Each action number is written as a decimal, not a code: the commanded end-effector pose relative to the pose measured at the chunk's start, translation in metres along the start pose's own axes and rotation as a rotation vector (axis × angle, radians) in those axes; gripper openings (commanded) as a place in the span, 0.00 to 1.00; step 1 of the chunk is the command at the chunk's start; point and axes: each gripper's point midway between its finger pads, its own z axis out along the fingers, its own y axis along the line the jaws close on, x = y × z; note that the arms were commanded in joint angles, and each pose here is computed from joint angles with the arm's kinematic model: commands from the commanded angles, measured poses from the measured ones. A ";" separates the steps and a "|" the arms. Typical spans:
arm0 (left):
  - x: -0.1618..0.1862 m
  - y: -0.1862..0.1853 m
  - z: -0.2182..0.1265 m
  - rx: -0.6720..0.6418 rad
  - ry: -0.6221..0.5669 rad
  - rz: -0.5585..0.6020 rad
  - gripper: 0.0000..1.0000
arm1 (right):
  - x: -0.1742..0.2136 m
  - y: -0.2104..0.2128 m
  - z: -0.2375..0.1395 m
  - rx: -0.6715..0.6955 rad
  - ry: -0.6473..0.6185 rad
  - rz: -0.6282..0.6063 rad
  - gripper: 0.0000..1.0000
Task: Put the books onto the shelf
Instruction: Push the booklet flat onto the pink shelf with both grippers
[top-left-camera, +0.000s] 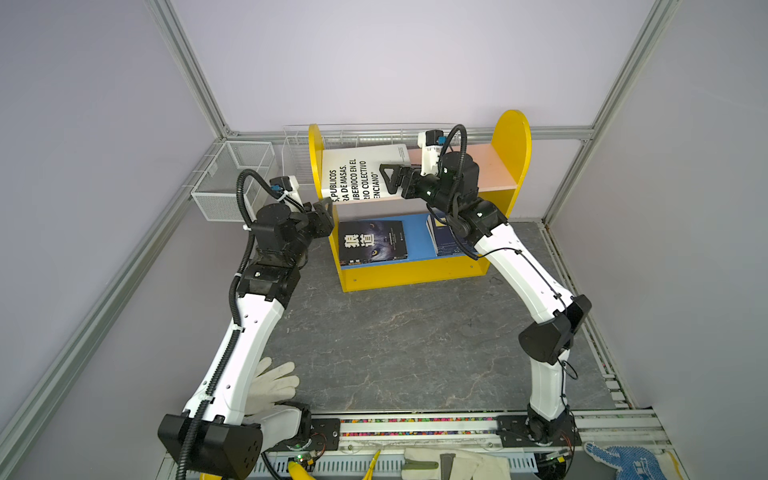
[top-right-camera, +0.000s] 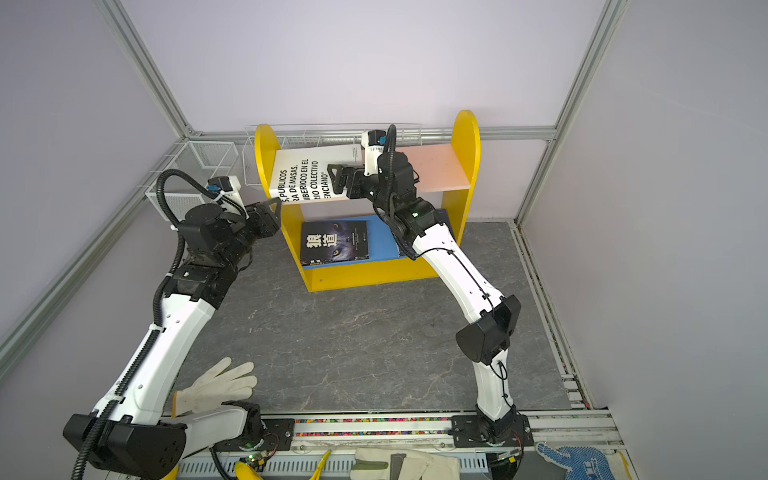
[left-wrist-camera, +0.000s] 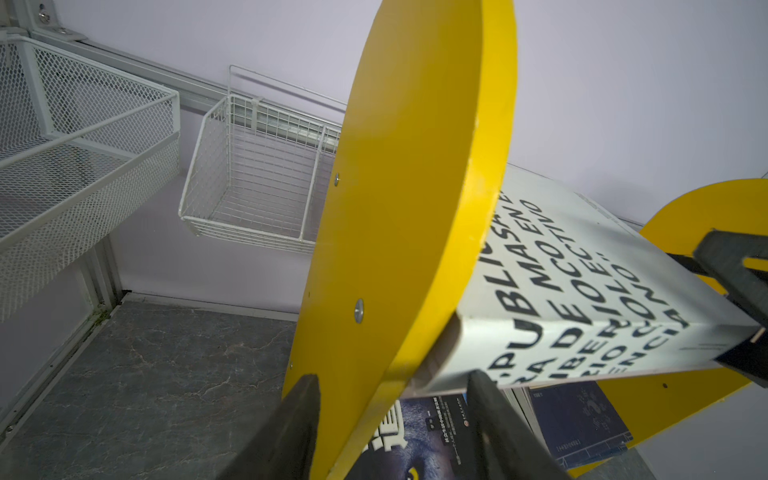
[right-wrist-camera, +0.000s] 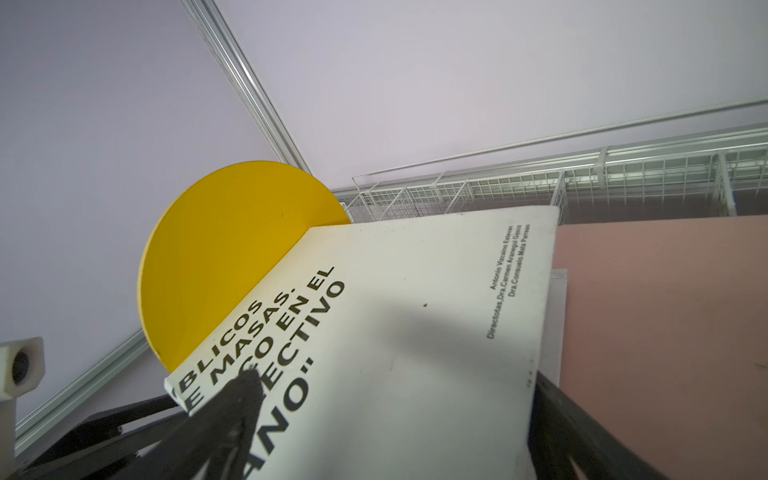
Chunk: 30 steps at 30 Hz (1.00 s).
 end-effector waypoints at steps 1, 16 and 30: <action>-0.004 0.006 0.003 -0.009 -0.022 -0.012 0.56 | 0.036 -0.004 0.017 -0.021 0.090 0.034 0.99; -0.005 0.011 -0.001 -0.005 -0.028 -0.034 0.56 | 0.034 -0.010 0.011 0.017 0.079 0.038 0.99; -0.014 0.005 -0.031 0.007 -0.058 -0.043 0.62 | -0.002 -0.035 -0.018 0.202 0.003 -0.087 0.88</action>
